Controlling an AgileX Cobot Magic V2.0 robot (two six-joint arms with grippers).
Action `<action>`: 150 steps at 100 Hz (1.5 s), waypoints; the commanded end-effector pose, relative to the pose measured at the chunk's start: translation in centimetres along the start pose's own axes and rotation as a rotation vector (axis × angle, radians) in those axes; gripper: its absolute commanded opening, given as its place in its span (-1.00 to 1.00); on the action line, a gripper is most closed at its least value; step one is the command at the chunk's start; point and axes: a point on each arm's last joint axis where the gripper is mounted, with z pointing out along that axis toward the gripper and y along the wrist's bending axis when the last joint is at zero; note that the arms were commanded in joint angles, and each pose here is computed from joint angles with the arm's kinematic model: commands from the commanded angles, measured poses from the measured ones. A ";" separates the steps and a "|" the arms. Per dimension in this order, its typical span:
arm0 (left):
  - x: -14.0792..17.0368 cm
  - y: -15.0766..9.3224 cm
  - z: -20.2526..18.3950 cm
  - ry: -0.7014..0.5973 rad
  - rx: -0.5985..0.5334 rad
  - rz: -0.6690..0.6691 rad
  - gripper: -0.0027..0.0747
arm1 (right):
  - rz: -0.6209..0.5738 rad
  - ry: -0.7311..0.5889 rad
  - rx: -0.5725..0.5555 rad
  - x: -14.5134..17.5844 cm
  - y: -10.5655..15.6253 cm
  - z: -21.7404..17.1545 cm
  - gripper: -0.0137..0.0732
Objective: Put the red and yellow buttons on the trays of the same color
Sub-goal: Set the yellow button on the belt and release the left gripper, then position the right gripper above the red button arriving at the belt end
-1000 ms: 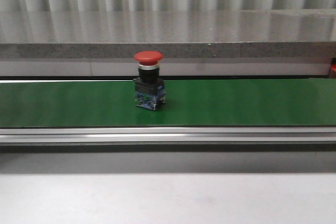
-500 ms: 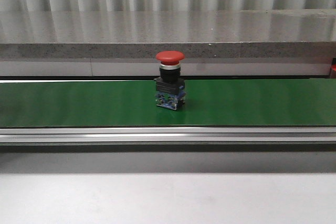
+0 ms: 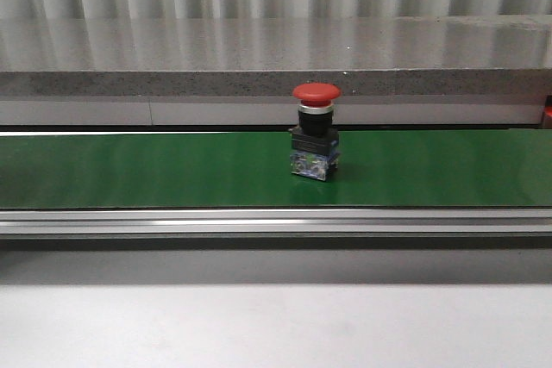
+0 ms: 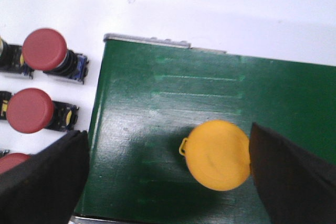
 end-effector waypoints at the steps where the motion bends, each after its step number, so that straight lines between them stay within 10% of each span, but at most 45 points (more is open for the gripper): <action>1: -1.1 -0.6 -3.6 -0.159 0.066 0.018 0.53 | -0.008 -0.098 -0.011 -0.8 0.1 -0.2 -0.84; 69: 9.5 0.1 -12.2 -0.436 0.159 0.011 0.09 | -0.008 -0.127 -0.014 -1.1 0.1 -0.2 -0.84; 102: 14.8 0.7 -12.3 -0.486 0.164 0.013 -0.95 | 0.011 -0.222 -0.027 -2.5 0.3 -0.5 -0.84; 113: 15.2 0.7 -12.1 -0.486 0.164 0.012 -0.98 | 0.107 -0.220 -0.037 -3.8 0.4 -0.7 -0.84; 150: 15.1 0.7 -12.1 -0.503 0.163 0.010 -0.98 | 0.154 0.277 -0.038 -11.7 2.2 0.7 -0.84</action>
